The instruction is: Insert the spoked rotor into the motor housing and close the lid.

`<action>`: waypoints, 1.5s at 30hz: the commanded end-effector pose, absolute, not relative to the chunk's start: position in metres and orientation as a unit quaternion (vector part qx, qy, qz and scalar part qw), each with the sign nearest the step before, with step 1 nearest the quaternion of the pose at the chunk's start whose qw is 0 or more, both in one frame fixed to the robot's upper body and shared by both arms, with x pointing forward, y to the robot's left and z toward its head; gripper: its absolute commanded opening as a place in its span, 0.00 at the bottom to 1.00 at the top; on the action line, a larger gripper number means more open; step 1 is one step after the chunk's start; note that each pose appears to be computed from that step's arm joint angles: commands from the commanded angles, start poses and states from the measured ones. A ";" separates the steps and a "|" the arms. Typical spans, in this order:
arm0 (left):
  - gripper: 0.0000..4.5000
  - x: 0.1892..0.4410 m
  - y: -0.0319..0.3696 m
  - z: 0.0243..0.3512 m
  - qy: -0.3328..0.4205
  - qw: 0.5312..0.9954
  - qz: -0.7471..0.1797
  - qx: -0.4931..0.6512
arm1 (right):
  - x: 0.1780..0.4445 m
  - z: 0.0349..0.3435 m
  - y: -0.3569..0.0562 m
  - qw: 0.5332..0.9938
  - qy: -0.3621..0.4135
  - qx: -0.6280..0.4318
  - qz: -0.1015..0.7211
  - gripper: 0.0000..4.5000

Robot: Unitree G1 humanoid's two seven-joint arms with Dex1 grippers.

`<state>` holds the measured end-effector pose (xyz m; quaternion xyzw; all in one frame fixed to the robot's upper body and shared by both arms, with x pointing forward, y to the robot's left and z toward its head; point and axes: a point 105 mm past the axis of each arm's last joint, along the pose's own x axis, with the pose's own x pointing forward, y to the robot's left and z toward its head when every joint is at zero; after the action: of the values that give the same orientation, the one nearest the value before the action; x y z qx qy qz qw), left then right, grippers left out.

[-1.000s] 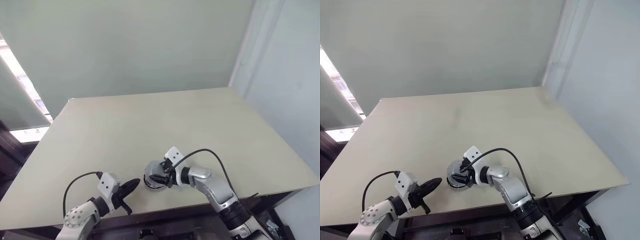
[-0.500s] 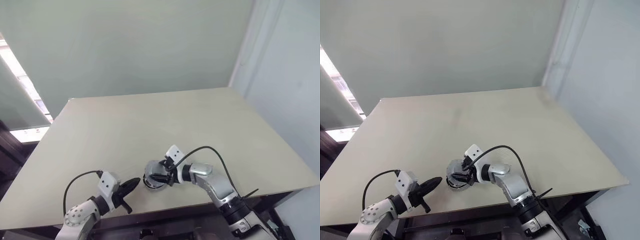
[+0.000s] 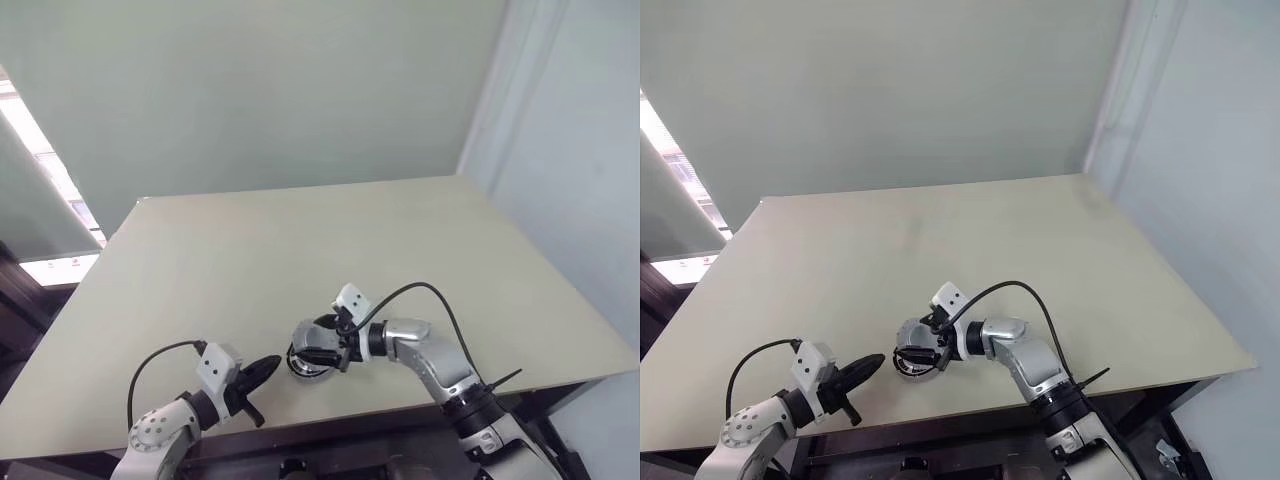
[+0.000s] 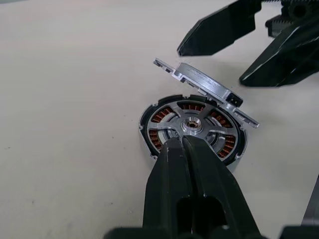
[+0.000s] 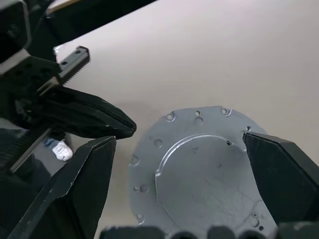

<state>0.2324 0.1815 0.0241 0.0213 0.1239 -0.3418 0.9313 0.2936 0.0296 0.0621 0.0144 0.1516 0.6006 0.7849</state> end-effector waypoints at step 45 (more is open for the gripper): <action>0.00 0.231 0.205 0.027 0.143 0.927 -0.339 0.076 | 0.303 0.043 0.047 0.783 0.174 -0.100 0.588 0.72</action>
<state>0.2266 0.2006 0.0176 0.0589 0.1596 -0.3442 0.9234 0.3013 0.0384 0.0334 -0.0823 0.1855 0.5895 0.7819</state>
